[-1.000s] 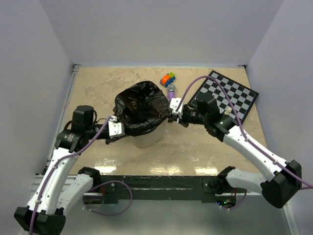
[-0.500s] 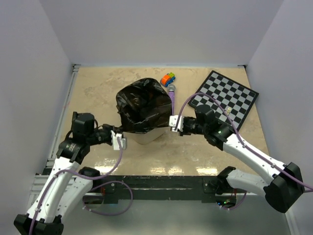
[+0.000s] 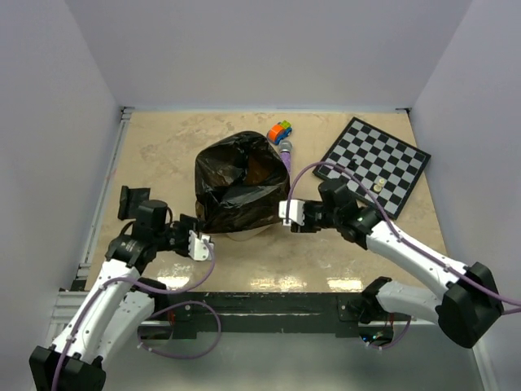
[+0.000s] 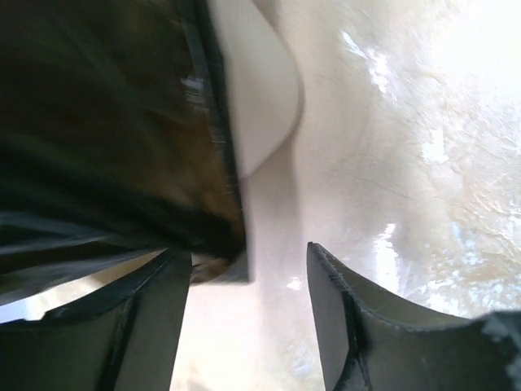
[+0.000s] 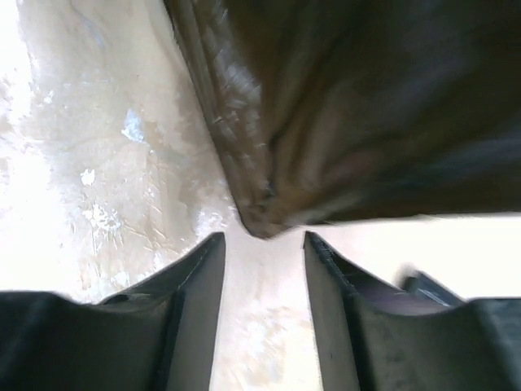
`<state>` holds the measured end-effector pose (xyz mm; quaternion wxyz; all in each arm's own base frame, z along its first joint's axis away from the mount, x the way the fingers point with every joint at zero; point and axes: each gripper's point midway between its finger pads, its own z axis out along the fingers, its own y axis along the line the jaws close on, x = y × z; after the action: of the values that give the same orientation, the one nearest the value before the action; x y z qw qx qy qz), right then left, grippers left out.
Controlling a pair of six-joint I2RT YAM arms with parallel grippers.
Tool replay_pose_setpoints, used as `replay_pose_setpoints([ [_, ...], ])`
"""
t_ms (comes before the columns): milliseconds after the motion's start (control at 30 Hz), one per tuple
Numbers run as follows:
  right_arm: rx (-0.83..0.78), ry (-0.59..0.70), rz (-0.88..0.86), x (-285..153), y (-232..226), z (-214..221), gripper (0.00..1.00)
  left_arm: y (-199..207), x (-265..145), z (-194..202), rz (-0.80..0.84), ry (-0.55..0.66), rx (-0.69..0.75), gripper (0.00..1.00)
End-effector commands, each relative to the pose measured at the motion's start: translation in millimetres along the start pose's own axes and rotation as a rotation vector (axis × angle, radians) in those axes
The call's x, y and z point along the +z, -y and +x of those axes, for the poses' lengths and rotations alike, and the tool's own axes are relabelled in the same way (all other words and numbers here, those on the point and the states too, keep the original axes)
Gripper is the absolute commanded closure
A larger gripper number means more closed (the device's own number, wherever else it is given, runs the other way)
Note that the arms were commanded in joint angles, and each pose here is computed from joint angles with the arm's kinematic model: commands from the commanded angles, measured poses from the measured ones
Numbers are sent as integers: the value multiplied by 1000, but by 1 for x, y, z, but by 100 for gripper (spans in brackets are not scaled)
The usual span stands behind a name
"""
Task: Put the trash bags into the trash bin
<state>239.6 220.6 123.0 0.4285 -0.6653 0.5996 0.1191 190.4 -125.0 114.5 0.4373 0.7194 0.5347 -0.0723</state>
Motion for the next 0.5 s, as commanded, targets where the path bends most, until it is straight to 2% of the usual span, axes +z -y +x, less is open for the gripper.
replay_pose_setpoints([
  [0, -18, 77, 39, -65, 24, -63, 47, -19, -39, -42, -49, 51, -47, 34],
  [133, 13, 144, 78, -114, 41, -109, 42, -2, -63, -54, -40, 30, -205, 32],
  [233, 80, 209, 132, -121, 79, -149, 43, -13, -69, -41, -153, -40, -384, 32],
  [267, 124, 219, 97, -106, 88, -158, 44, -22, -72, -33, -226, -72, -447, 33],
  [367, 154, 242, -11, -71, 114, -198, 62, -56, -82, -15, -468, -119, -606, 32],
  [467, 49, 199, -160, -29, 105, -216, 64, -90, -103, -6, -708, -117, -674, 27],
])
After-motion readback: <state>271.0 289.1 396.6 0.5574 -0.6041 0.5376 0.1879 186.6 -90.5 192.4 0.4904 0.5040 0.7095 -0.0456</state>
